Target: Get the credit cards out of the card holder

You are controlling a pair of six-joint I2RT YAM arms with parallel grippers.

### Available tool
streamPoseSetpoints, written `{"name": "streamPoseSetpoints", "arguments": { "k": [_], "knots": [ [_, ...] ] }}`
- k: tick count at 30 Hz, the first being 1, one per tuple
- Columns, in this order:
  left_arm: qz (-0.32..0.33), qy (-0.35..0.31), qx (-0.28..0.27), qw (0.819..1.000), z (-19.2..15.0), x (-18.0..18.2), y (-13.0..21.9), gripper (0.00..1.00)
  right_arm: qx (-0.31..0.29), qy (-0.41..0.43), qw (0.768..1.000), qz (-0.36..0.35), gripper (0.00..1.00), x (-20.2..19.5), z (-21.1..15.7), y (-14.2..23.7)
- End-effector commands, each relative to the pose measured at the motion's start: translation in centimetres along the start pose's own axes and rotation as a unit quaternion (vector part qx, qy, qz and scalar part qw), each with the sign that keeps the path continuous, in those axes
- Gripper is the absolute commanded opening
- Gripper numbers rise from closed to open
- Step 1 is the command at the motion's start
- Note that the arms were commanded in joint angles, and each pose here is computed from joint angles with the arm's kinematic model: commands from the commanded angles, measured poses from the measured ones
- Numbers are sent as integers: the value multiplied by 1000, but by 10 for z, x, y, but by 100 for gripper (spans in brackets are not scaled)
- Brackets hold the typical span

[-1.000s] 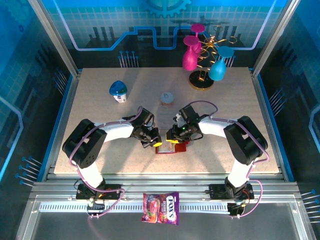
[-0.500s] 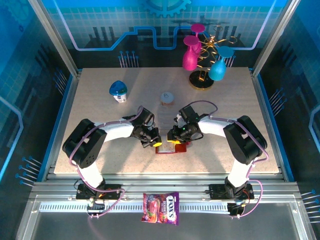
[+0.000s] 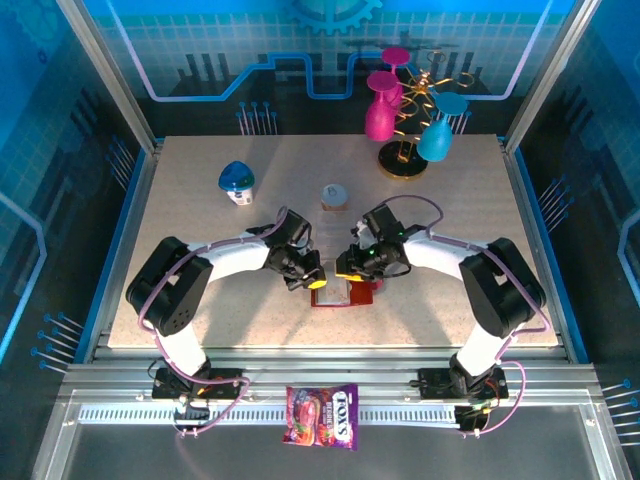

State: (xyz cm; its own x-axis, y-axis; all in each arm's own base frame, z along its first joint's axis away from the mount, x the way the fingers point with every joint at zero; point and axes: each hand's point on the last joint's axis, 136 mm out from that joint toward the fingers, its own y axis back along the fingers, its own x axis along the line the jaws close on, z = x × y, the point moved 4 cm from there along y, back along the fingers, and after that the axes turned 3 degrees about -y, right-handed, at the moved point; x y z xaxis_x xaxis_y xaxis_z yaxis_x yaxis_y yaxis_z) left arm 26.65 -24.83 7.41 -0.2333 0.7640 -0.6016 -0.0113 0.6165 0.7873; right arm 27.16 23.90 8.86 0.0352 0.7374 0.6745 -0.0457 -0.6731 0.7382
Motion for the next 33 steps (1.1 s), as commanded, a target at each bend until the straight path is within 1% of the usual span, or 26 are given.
{"name": "streamPoseSetpoints", "arguments": {
  "k": [1, 4, 6, 12, 23, 33],
  "knots": [
    [8, -18, 2, 1000, -5, -6, 8, 3, 3, -14, 999, 32, 33, -1, -1, 5],
    [11, -17, 7, 1000, -6, -4, 4, 2, 6, -16, 999, 50, 31, -3, 1, 4],
    [12, -17, 13, 1000, -7, -3, 0, 0, 15, -26, 998, 47, 30, -13, -6, 0],
    [22, -12, 19, 1000, -9, 5, -7, 0, 25, -36, 997, 59, 27, -22, -10, -6],
    [51, 0, 30, 998, -12, 23, -16, 0, 37, -53, 997, 49, 27, -40, -17, -16],
    [64, 9, 32, 997, -14, 32, -20, 0, 39, -52, 997, 35, 27, -47, -20, -18]
  ]
}}
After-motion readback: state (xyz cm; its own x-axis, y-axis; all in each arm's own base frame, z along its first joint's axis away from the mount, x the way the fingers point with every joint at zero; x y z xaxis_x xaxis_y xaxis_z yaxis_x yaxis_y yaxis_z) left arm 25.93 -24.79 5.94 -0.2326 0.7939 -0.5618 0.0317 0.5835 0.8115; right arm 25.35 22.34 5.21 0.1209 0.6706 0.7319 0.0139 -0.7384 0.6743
